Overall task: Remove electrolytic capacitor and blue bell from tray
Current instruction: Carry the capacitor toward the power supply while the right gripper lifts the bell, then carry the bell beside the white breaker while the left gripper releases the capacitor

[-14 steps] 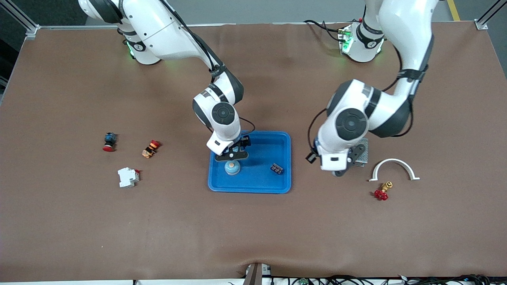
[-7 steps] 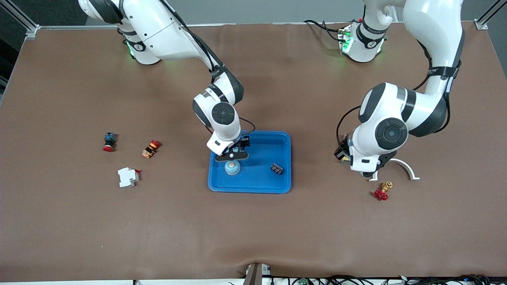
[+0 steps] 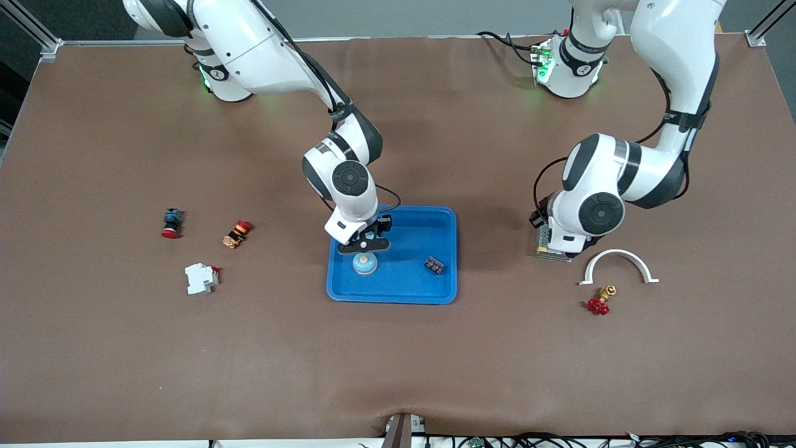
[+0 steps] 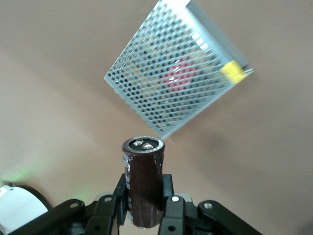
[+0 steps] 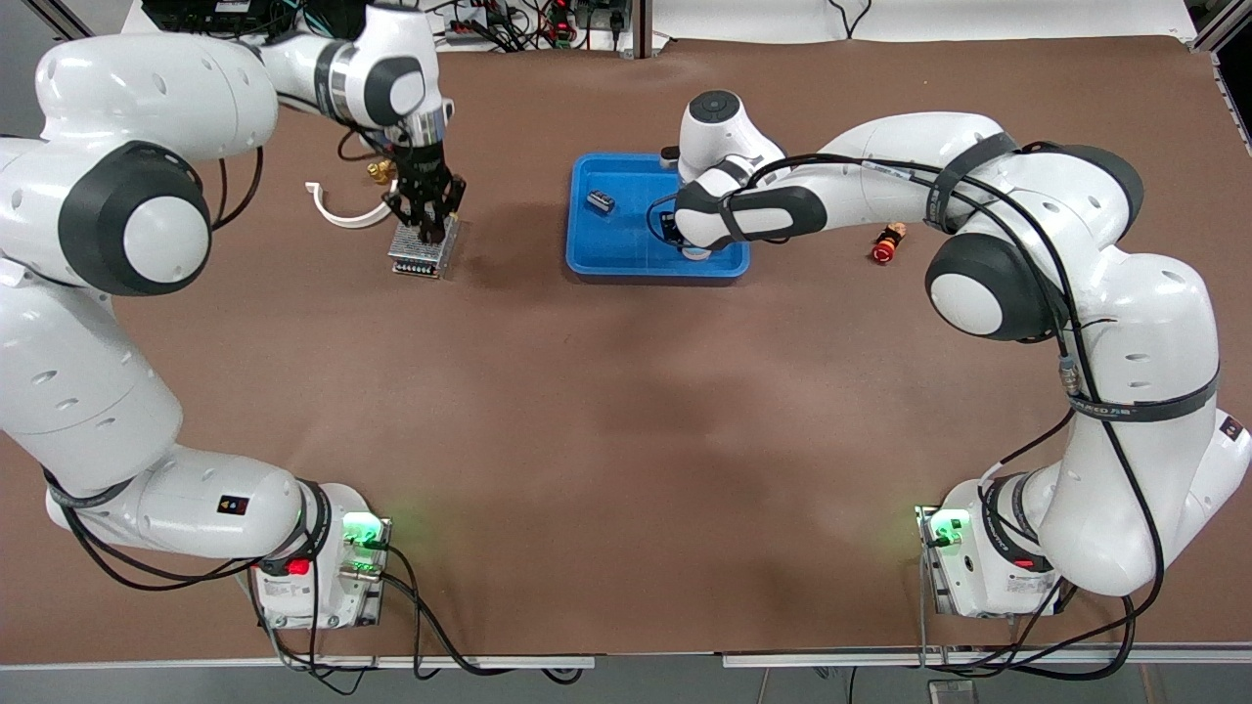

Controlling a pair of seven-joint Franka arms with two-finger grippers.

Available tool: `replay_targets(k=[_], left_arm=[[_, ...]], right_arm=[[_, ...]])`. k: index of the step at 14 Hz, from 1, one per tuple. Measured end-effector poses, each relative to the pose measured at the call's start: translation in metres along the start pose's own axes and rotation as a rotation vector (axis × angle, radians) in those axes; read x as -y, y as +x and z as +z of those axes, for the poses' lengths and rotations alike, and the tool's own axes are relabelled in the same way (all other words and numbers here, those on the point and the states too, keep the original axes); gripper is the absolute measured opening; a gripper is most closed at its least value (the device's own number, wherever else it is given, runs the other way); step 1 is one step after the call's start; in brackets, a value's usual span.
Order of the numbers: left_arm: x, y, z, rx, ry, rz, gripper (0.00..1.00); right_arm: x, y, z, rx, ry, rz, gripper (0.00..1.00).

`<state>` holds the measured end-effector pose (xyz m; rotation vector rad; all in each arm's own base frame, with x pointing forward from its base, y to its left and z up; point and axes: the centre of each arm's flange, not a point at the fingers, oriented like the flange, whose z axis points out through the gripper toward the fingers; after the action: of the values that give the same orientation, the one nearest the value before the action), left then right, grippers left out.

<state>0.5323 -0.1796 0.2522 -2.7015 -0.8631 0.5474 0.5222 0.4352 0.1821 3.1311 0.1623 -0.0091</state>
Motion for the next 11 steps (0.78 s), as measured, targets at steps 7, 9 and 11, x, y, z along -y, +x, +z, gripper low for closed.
replay_targets(k=[7,9,11], left_arm=[[0.021,-0.015,0.071,-0.014,0.039,0.021,0.3],[0.03,-0.021,0.08,-0.025,0.054,0.03,0.3],[0.034,-0.024,0.083,-0.033,0.052,0.032,0.3]], right_arm=[[-0.005,0.006,-0.016,0.022,-0.023,-0.054,0.67],[-0.018,0.016,-0.046,0.037,-0.036,-0.096,0.67],[-0.044,0.028,-0.08,0.059,-0.046,-0.143,0.67]])
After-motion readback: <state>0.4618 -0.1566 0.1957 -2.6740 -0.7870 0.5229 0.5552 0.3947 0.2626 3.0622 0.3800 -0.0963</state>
